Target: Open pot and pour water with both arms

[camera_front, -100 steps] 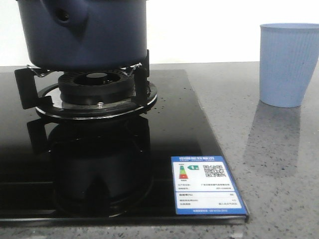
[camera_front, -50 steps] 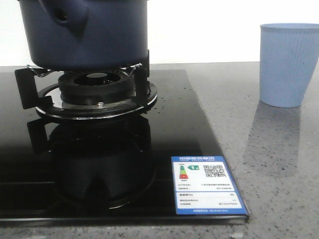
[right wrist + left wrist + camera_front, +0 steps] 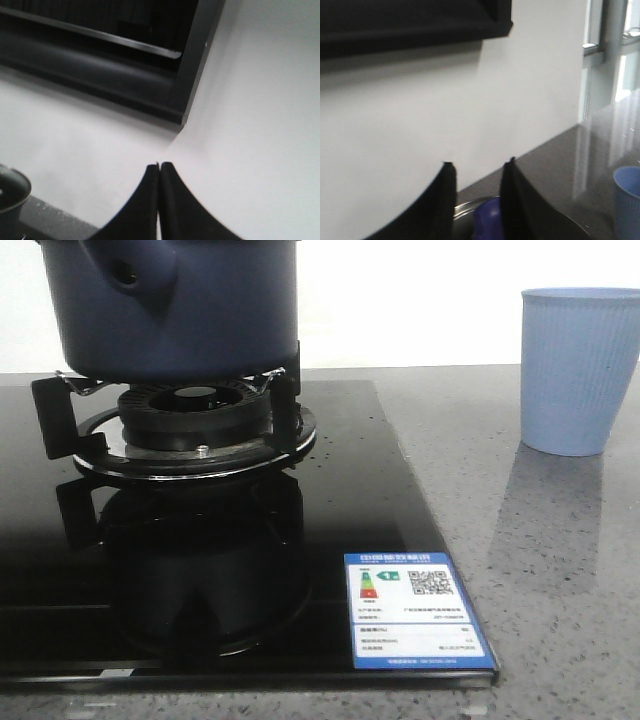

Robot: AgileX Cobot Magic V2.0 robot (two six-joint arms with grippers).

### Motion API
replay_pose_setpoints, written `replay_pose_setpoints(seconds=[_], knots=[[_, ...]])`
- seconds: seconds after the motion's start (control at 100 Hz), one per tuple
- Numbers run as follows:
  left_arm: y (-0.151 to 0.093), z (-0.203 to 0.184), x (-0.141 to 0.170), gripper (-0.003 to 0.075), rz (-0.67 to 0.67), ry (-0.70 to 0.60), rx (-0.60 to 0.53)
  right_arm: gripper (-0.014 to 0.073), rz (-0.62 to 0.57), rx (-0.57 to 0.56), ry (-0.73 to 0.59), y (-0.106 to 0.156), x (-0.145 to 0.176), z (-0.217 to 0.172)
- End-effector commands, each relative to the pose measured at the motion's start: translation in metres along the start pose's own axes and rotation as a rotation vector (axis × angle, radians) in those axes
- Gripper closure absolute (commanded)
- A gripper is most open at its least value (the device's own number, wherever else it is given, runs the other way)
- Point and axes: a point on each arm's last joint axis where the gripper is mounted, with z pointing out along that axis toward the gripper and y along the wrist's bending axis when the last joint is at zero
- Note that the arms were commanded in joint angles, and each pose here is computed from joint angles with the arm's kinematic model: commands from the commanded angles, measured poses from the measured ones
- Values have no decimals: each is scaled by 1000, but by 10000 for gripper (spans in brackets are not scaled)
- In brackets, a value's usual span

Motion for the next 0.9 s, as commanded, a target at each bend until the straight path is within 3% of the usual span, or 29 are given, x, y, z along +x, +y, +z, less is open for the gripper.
replay_pose_setpoints(seconds=[0.0, 0.19, 0.31, 0.45, 0.89], knots=[[-12, -36, -24, 736, -7, -106, -88, 661, -12, -48, -17, 10, 7, -11], [-41, -99, 22, 739, -8, -62, -255, 661, 16, -67, 59, 35, 55, -48], [-60, -125, 73, 739, -37, -8, -263, 661, 26, -73, 86, 46, 79, -66], [-75, -145, 110, 739, -63, -5, -265, 661, 27, -79, 82, 54, 90, -78], [-87, -161, 115, 739, -28, -81, -260, 661, 26, -77, 81, 55, 92, -80]])
